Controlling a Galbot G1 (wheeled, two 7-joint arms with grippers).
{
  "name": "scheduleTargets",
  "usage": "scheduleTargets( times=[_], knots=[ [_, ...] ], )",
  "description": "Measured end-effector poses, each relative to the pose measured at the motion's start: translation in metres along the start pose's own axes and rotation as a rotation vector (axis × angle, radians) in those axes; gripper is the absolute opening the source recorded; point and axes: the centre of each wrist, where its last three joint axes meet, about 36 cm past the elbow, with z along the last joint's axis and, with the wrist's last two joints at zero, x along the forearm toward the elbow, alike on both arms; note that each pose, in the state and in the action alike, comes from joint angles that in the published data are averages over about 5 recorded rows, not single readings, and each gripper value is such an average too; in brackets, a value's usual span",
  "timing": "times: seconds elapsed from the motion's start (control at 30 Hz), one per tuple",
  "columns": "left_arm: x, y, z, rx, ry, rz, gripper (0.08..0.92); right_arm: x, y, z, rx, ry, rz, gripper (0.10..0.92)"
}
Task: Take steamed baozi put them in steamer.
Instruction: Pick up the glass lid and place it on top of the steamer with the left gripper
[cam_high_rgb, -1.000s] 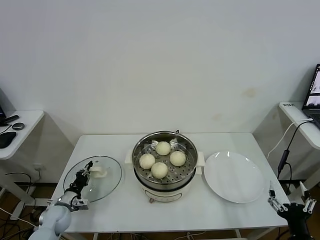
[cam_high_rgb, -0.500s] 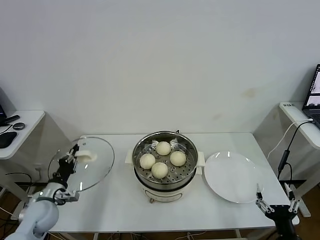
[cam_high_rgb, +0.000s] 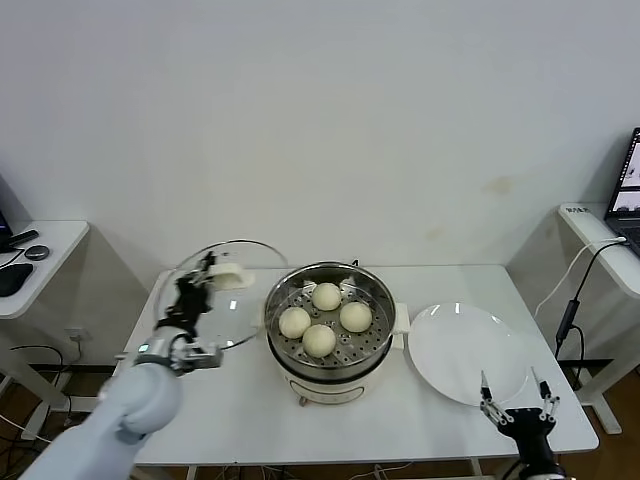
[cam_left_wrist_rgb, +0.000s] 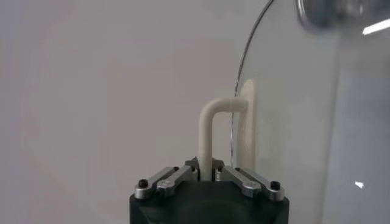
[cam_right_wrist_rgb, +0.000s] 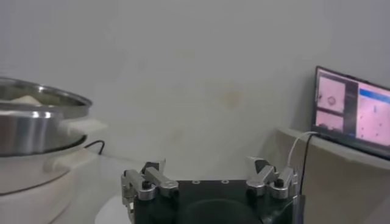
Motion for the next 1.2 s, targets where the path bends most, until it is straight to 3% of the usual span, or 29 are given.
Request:
scheduleTargets(
  times=[0.37,0.77,1.2],
  knots=[
    [-0.011,-0.012,-0.101,-0.032,-0.074,0.063,0.174,-0.006,0.013,0.009,0.027,0.026,-0.03,0.823],
    [-0.021,-0.033,-0.169,-0.078,-0.08,0.055,0.174,-0.008,0.019,0.014,0.033,0.034,-0.051,0.823],
    [-0.03,-0.055,-0.2,-0.113,-0.05,0.068,0.174,-0.008,0.022,0.015,0.037,0.038,-0.062,0.823]
  ],
)
